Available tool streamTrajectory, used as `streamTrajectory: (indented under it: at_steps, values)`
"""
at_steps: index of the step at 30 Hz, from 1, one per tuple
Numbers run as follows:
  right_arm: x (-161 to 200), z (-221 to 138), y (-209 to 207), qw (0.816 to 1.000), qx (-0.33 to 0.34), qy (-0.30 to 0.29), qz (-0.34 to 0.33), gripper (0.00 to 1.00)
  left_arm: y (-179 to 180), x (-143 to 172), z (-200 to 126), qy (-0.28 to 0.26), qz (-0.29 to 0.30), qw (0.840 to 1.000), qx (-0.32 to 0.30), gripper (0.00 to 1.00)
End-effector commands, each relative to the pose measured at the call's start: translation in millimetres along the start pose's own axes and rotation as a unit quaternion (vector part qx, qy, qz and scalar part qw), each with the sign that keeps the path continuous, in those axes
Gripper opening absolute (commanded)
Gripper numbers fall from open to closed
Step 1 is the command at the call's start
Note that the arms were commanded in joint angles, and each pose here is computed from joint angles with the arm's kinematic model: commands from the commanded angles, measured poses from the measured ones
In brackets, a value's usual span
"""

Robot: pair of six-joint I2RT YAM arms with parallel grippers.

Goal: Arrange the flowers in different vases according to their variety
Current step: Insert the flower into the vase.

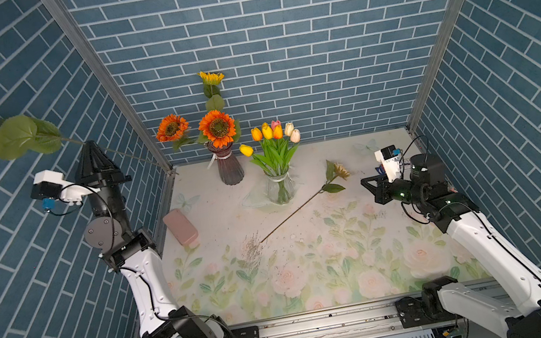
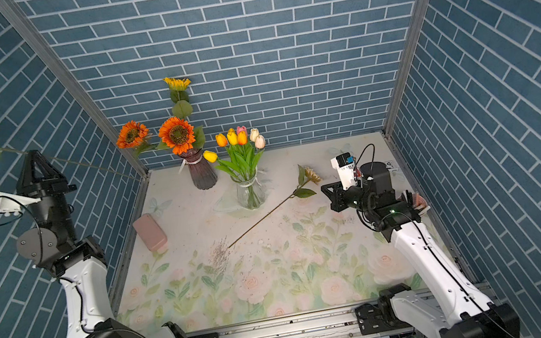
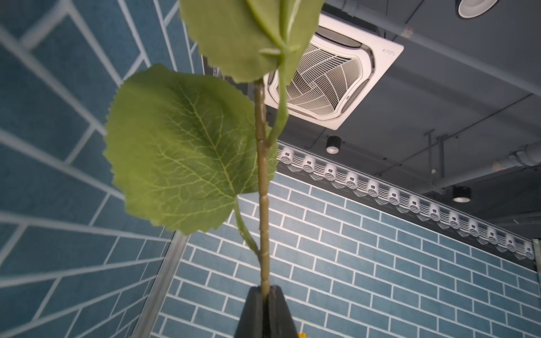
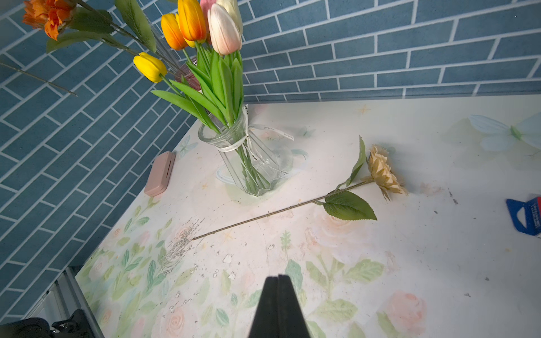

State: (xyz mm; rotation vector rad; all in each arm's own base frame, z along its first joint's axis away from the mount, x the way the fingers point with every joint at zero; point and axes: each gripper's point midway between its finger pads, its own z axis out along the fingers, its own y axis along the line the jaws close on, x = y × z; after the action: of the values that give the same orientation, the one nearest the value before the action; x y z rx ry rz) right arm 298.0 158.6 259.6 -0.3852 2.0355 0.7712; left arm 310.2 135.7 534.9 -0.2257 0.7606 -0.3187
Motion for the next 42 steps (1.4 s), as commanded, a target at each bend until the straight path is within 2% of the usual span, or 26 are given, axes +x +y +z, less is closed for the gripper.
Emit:
streamTrajectory:
  at_steps: [1, 10, 19, 23, 28, 30, 35, 42]
  values:
    - [-7, 0, 6, 1.000, -0.016, -0.011, -0.020, 0.00, 0, 2, -14, -0.024, -0.030, 0.999, 0.012, 0.00]
    - [-3, 2, 5, 1.000, -0.016, -0.003, -0.017, 0.00, -2, 52, -34, -0.012, -0.092, 0.995, 0.037, 0.00]
    - [0, 4, 2, 1.000, -0.012, 0.002, -0.015, 0.00, -45, 90, -32, -0.029, -0.122, 0.986, 0.106, 0.00]
    - [4, 6, -1, 1.000, -0.009, 0.007, -0.013, 0.00, -68, 101, -30, -0.027, -0.080, 0.989, 0.119, 0.00]
    - [6, 10, -3, 1.000, -0.007, 0.017, -0.016, 0.00, -96, 106, -21, -0.017, 0.028, 0.991, 0.130, 0.00]
    - [6, 12, -4, 1.000, -0.006, 0.021, -0.015, 0.00, -104, 103, -18, -0.019, 0.049, 0.988, 0.145, 0.00]
    - [5, 19, -6, 1.000, -0.011, 0.027, -0.009, 0.00, -115, 97, -11, -0.037, 0.061, 0.982, 0.173, 0.00]
    - [0, 25, -6, 0.999, -0.017, 0.030, -0.001, 0.00, -116, 105, -4, -0.066, 0.053, 0.979, 0.185, 0.00]
